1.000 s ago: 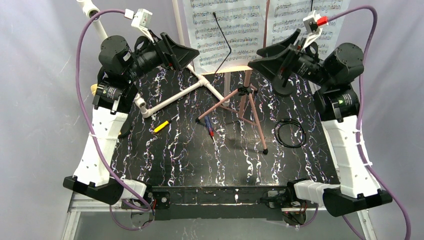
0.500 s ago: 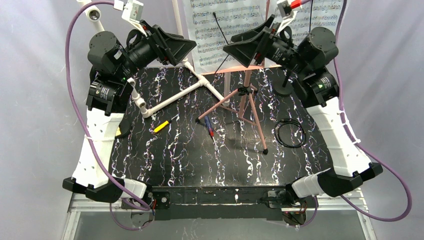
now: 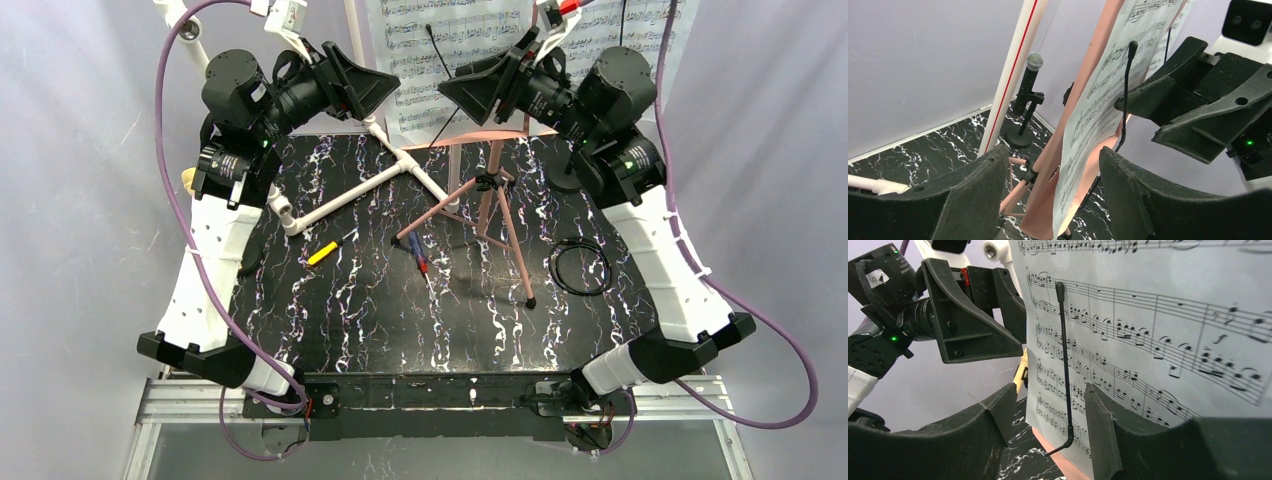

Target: Pack up the instrument practice props

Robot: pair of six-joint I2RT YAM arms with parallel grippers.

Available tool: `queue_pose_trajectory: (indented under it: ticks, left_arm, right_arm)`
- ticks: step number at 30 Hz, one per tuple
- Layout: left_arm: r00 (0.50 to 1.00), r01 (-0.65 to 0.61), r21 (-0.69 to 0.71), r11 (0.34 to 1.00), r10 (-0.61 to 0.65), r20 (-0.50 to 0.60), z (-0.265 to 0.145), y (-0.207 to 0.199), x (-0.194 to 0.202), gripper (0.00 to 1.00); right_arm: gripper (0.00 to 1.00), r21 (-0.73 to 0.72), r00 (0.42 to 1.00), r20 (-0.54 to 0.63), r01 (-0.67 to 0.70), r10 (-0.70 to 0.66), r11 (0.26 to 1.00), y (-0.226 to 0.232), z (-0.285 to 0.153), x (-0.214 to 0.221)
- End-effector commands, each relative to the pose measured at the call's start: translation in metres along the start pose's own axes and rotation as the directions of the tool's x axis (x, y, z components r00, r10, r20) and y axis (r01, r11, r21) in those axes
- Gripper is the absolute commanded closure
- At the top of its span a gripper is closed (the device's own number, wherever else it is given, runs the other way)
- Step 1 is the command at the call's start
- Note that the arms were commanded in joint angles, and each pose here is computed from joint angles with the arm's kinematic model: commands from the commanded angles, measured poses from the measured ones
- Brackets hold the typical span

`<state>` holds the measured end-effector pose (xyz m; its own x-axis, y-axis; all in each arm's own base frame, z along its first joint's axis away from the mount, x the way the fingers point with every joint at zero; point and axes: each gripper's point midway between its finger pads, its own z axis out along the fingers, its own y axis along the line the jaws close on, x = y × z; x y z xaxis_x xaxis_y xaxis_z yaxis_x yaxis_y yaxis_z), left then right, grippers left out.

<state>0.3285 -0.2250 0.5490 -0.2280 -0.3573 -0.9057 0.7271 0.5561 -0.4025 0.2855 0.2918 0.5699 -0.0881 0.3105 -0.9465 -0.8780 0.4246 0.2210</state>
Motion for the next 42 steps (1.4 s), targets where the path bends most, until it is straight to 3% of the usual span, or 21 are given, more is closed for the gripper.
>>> queue_pose_trajectory:
  ticks: [1, 15, 42]
  left_arm:
    - [0.999, -0.038, 0.038, 0.999, 0.036, 0.038, -0.009, -0.019, -0.016, 0.36]
    - [0.997, -0.051, 0.061, 0.997, 0.048, 0.056, -0.013, -0.025, -0.018, 0.46]
    - [0.994, -0.06, 0.167, 0.984, 0.044, 0.096, -0.026, -0.052, -0.025, 0.56]
  right_arm:
    - [0.41, -0.028, 0.999, 0.027, 0.03, -0.029, 0.999, 0.009, 0.008, -0.008]
    - [0.65, -0.046, 1.0, 0.014, 0.014, -0.014, 0.999, 0.01, 0.019, 0.001]
    - [0.67, -0.051, 1.0, 0.017, 0.011, -0.01, 0.999, 0.01, 0.024, 0.006]
